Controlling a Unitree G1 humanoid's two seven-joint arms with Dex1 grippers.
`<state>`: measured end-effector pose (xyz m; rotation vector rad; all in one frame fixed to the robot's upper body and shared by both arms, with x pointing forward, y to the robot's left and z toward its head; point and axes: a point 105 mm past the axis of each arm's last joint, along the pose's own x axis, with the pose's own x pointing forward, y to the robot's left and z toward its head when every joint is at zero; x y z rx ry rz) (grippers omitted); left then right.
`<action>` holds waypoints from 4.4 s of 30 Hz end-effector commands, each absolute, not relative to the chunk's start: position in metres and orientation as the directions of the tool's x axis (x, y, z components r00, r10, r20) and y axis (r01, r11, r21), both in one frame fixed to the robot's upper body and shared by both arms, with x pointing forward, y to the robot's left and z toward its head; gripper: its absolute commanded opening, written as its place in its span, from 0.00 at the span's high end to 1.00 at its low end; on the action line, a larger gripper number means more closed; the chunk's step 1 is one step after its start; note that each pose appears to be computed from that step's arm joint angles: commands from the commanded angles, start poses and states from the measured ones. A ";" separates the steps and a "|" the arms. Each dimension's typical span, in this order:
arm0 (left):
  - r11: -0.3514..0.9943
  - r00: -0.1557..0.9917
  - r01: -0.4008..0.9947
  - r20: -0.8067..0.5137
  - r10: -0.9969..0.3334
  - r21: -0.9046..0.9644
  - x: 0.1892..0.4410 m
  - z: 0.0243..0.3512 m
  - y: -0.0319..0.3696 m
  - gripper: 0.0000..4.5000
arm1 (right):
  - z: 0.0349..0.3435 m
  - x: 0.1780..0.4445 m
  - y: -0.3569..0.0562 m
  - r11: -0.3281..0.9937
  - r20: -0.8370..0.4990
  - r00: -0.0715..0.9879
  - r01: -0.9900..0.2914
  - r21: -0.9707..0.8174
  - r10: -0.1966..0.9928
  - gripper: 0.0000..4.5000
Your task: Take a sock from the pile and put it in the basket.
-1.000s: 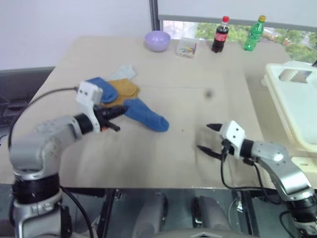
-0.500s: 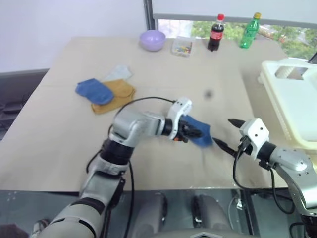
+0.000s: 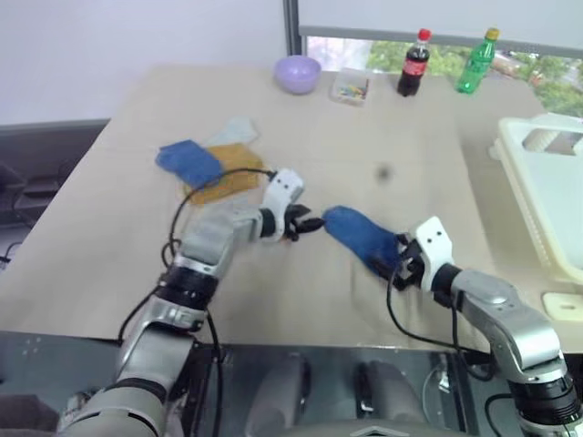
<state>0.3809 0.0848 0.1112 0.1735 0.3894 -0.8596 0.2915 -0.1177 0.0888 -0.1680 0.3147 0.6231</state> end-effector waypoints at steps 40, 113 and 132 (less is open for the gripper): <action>0.885 0.825 0.461 -0.337 -0.453 -0.062 0.270 0.109 0.149 1.00 | 0.096 0.302 -0.112 0.423 -0.497 0.486 -0.873 -0.241 0.719 0.86; 0.774 0.753 0.630 -0.189 -0.630 -0.067 0.365 0.160 0.068 0.49 | 0.175 0.309 -0.087 0.583 -0.050 0.635 -0.734 -0.349 0.771 0.00; 0.895 0.856 0.446 -0.286 -0.431 -0.014 0.410 0.128 0.154 0.30 | 0.142 0.351 -0.071 0.665 -0.153 0.726 -0.679 -0.310 0.670 0.00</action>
